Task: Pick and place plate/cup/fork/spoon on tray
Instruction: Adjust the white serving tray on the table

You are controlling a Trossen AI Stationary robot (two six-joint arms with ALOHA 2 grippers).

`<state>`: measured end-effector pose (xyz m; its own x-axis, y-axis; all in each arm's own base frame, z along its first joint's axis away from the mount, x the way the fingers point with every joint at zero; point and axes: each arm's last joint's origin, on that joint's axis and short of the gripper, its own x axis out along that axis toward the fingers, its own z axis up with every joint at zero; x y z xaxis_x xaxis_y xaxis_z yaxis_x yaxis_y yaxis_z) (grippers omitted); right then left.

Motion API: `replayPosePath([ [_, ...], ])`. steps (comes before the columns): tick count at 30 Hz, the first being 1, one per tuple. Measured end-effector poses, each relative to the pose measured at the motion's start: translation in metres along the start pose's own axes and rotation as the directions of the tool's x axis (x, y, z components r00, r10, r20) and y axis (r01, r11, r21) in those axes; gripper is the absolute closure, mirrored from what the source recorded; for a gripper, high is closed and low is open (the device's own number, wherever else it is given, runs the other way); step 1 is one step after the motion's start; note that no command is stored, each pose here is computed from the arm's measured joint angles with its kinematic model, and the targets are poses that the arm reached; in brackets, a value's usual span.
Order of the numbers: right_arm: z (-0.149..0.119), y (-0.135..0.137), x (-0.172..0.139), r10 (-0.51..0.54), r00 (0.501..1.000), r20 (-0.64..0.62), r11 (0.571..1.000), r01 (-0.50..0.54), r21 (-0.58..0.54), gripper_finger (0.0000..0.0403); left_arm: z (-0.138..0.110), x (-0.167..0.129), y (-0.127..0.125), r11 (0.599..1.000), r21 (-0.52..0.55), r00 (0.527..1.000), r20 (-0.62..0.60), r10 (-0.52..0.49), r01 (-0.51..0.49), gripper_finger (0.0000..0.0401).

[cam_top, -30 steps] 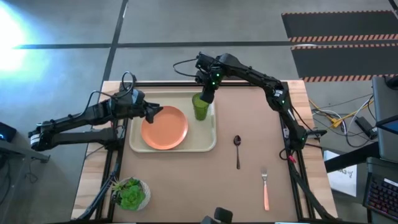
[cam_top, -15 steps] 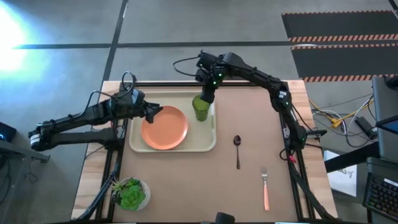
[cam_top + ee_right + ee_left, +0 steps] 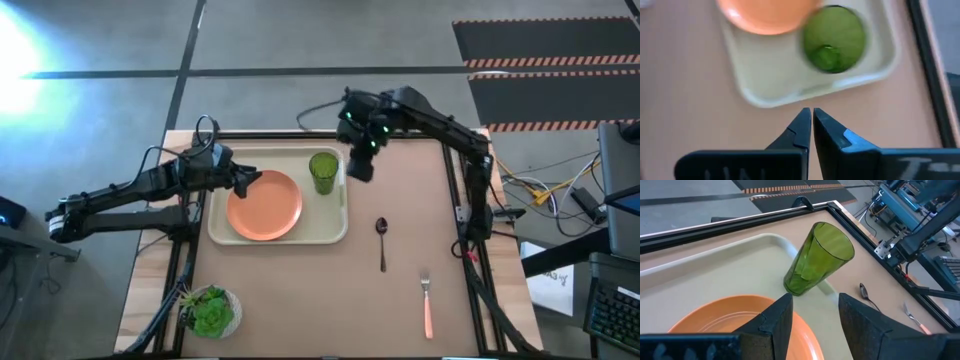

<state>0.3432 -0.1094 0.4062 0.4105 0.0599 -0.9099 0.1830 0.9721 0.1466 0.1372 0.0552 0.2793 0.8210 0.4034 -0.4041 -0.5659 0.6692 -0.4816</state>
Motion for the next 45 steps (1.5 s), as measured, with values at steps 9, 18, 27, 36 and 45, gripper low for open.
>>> replayPosePath([
  [9, -0.009, 0.087, 0.022, -0.004, 0.998, -0.061, 0.989, -0.004, -0.145, 0.0394, 0.0, 0.0, 0.0, 1.0, 0.002, 1.0, 0.0, 0.0, 0.0, 0.026],
  [18, -0.026, 0.094, 0.12, 0.053, 0.979, -0.197, 0.987, -0.081, -0.138, 0.0394, 0.0, -0.001, -0.001, 1.0, 0.004, 1.0, -0.007, -0.017, 0.017, 0.026],
  [27, -0.044, 0.077, 0.172, 0.198, 0.98, 0.012, 0.98, -0.197, -0.025, 0.0394, -0.001, -0.001, -0.001, 0.999, 0.005, 0.999, -0.026, -0.044, 0.044, 0.026],
  [36, -0.077, 0.078, 0.21, 0.182, 0.983, -0.018, 0.983, -0.181, 0.024, 0.0394, -0.001, -0.001, -0.001, 0.999, 0.005, 0.999, -0.026, -0.044, 0.044, 0.026],
  [45, -0.091, 0.072, 0.227, 0.108, 0.994, 0.021, 0.994, -0.109, 0.018, 0.0394, 0.0, -0.001, -0.002, 0.999, 0.004, 0.999, -0.024, -0.046, 0.046, 0.026],
])
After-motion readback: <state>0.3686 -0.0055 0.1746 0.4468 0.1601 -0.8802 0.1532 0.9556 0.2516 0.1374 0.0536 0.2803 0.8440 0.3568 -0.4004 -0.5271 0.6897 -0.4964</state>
